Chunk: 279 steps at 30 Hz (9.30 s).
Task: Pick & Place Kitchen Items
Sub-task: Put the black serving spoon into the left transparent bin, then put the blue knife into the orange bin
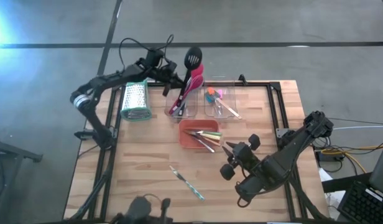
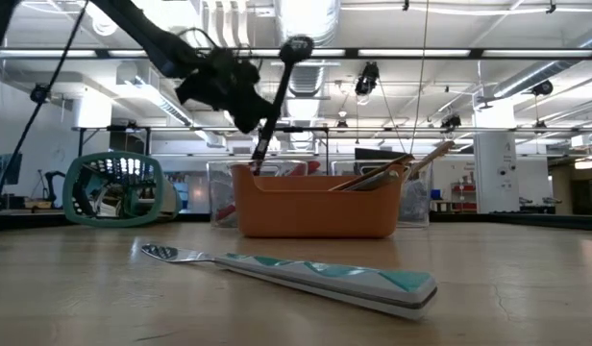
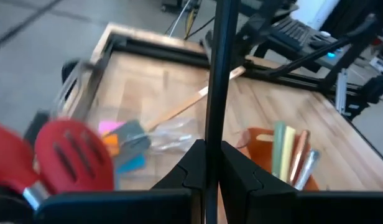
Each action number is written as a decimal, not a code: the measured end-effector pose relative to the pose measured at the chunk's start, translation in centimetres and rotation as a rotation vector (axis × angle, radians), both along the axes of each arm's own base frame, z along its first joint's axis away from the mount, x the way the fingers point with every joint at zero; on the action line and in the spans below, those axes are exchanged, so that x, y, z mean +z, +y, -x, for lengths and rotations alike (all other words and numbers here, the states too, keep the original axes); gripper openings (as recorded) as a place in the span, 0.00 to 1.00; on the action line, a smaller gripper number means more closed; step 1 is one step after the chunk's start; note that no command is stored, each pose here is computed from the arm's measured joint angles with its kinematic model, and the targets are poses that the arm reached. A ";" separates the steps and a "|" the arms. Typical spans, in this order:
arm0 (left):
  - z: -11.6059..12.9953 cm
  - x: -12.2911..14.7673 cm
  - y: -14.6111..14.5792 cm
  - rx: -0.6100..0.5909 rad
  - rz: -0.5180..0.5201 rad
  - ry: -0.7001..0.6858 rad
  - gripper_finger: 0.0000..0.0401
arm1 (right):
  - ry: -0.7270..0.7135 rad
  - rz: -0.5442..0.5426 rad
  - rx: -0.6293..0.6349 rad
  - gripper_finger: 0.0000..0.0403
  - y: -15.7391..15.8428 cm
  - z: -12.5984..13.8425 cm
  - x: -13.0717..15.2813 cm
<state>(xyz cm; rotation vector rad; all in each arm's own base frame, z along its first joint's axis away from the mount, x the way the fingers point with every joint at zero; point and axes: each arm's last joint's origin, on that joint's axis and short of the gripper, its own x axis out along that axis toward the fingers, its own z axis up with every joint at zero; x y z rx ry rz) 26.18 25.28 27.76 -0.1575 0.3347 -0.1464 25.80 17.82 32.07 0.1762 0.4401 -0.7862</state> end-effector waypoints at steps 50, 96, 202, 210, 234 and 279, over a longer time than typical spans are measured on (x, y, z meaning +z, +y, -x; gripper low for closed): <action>-0.9 -8.6 2.5 0.173 0.272 0.265 0.33 | 0.010 -0.014 -0.025 0.22 -0.2 0.2 -1.5; 10.5 8.2 -18.2 -0.046 -0.182 -0.212 0.41 | 0.013 -0.407 0.365 0.15 6.1 -6.1 -5.3; 13.2 -13.9 -26.2 -0.058 -0.183 -0.065 0.41 | 0.586 -0.547 0.147 0.05 4.9 -15.2 -15.3; 13.2 -13.9 -26.2 -0.058 -0.183 -0.060 0.41 | 0.685 -0.469 0.097 0.05 3.5 -14.8 -11.4; 13.2 -14.0 -26.2 -0.059 -0.183 -0.054 0.41 | 0.751 -0.401 0.131 0.05 -7.0 -17.1 -4.3; 13.2 -14.0 -26.2 -0.060 -0.183 -0.049 0.41 | 0.870 -0.594 0.068 0.05 -14.2 -12.1 -8.3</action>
